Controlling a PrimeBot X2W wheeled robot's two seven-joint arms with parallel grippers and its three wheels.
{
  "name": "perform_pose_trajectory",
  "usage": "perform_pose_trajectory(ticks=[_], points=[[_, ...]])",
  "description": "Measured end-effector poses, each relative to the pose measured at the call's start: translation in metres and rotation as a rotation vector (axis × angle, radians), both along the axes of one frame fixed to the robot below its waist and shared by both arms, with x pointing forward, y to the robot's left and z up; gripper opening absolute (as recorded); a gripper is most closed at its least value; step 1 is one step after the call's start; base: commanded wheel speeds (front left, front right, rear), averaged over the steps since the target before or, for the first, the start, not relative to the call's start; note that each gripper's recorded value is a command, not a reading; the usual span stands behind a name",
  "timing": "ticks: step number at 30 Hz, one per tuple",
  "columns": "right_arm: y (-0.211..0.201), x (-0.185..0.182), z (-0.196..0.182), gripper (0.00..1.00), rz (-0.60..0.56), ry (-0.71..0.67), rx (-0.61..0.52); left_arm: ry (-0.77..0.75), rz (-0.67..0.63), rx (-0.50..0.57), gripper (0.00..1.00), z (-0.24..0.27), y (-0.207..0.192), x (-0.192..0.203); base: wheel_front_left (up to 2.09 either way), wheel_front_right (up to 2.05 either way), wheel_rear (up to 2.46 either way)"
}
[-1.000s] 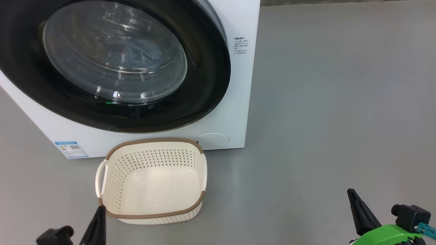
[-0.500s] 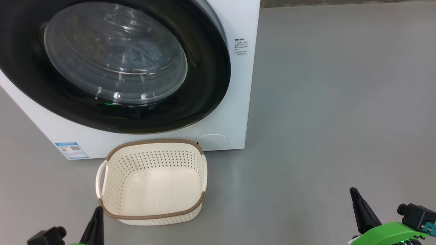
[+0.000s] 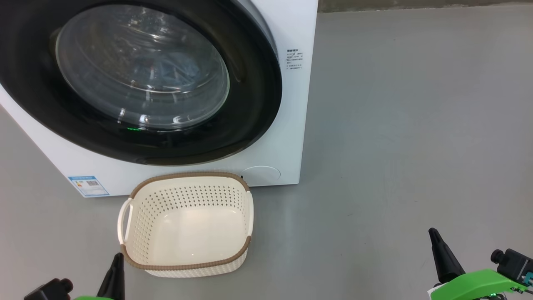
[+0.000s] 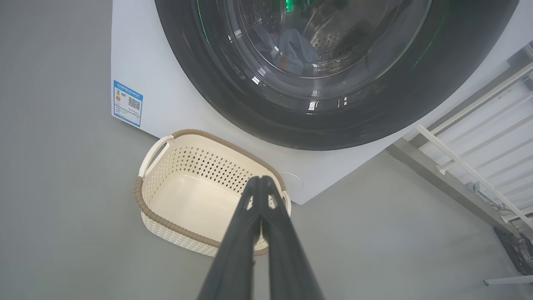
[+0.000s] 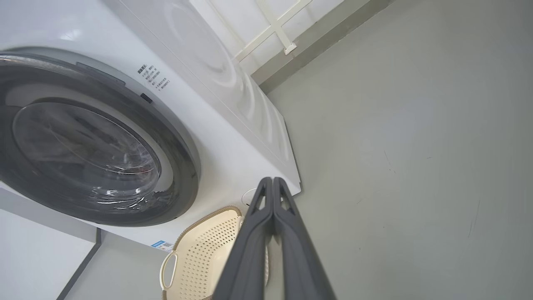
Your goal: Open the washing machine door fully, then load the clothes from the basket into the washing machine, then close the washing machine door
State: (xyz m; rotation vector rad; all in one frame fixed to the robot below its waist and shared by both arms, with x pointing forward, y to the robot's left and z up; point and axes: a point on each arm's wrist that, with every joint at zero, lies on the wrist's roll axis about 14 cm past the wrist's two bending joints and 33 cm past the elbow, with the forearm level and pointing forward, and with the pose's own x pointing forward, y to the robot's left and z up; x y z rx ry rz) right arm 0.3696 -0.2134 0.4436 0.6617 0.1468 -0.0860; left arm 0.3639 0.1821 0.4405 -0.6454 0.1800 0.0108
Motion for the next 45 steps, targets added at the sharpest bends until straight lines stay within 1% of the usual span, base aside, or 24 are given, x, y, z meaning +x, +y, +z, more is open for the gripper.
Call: perform_pose_trajectory(ticks=[25, 28, 45], points=[[-0.001, 0.001, 0.007, 0.00, -0.057, -0.007, 0.237, 0.017, 0.069, -0.248, 0.00, 0.005, 0.004, 0.002, 0.00, 0.00, 0.00], [-0.002, 0.002, 0.008, 0.00, -0.068, -0.012, 0.284, 0.016, 0.080, -0.287, 0.00, 0.006, 0.005, 0.002, 0.00, 0.00, 0.00], [0.002, 0.003, 0.013, 0.00, -0.085, -0.024, 0.442, 0.007, 0.106, -0.453, 0.00, 0.014, 0.004, 0.006, 0.00, 0.00, 0.00]])
